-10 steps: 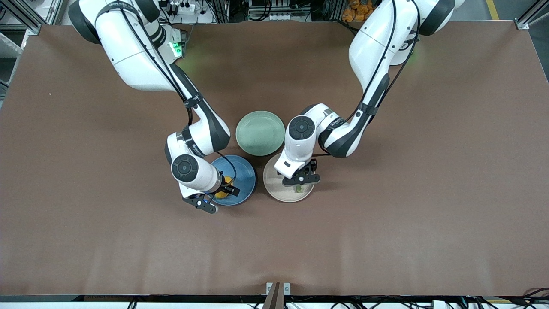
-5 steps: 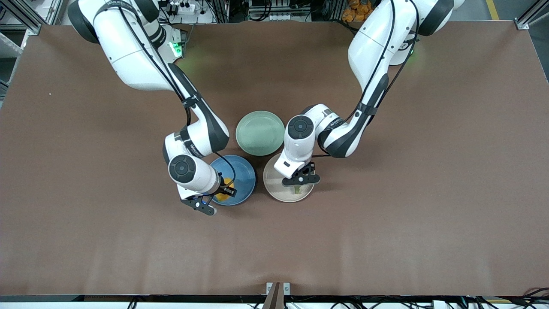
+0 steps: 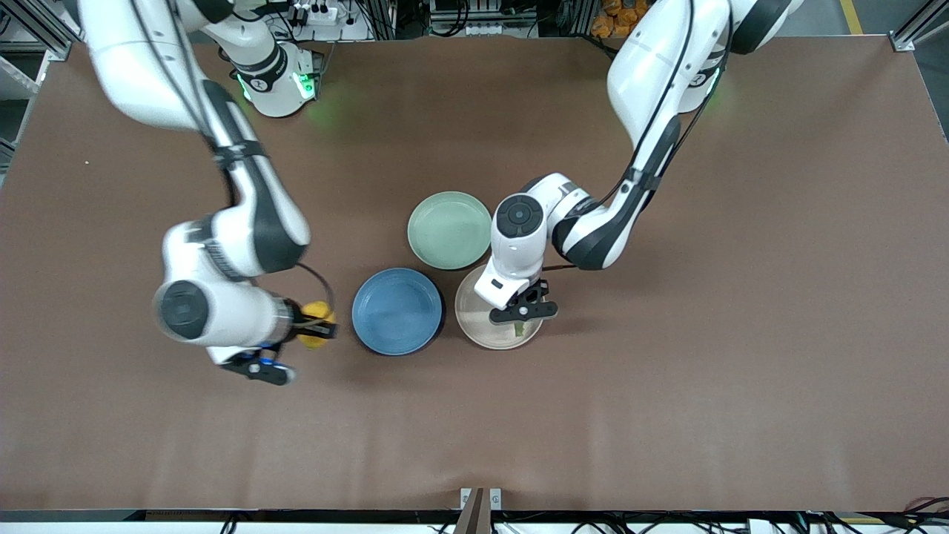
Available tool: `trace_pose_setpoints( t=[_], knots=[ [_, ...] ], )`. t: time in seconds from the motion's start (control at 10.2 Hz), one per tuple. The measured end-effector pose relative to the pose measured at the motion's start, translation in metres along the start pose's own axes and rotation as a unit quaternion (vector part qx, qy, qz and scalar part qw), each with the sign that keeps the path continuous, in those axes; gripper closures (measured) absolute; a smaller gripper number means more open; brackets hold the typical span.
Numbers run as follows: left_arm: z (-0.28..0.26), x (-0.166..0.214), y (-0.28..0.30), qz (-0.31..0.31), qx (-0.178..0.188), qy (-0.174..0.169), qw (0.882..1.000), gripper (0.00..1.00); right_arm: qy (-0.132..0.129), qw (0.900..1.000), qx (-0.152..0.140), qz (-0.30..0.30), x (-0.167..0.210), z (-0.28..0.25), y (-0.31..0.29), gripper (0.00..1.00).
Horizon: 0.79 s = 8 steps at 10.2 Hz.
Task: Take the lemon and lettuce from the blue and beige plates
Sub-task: 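Lift the lemon with the right gripper while the left gripper lifts the lettuce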
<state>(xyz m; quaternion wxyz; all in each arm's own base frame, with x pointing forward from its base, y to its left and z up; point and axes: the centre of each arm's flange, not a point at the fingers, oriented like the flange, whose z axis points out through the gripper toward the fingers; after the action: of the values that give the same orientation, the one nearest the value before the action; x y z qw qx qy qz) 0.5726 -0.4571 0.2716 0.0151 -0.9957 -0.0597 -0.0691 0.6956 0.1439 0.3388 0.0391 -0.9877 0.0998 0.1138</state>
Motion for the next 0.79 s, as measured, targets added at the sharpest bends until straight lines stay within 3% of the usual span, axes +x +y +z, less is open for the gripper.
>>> trace_pose_setpoints(
  t=[0.29, 0.59, 0.79],
  knots=[
    [-0.114, 0.048, -0.061, -0.027, 0.020, 0.018, 0.999, 0.97, -0.036, 0.997, 0.009, -0.069, 0.030, 0.015, 0.135, 0.37],
    [-0.160, 0.089, -0.159, 0.026, 0.067, -0.018, 0.997, 0.97, -0.003, 0.997, 0.011, -0.074, 0.038, 0.069, 0.172, 0.37],
    [-0.147, 0.111, -0.225, 0.064, 0.087, -0.057, 0.993, 0.97, 0.000, 0.997, 0.009, -0.075, 0.034, 0.091, 0.169, 0.37]
  ],
)
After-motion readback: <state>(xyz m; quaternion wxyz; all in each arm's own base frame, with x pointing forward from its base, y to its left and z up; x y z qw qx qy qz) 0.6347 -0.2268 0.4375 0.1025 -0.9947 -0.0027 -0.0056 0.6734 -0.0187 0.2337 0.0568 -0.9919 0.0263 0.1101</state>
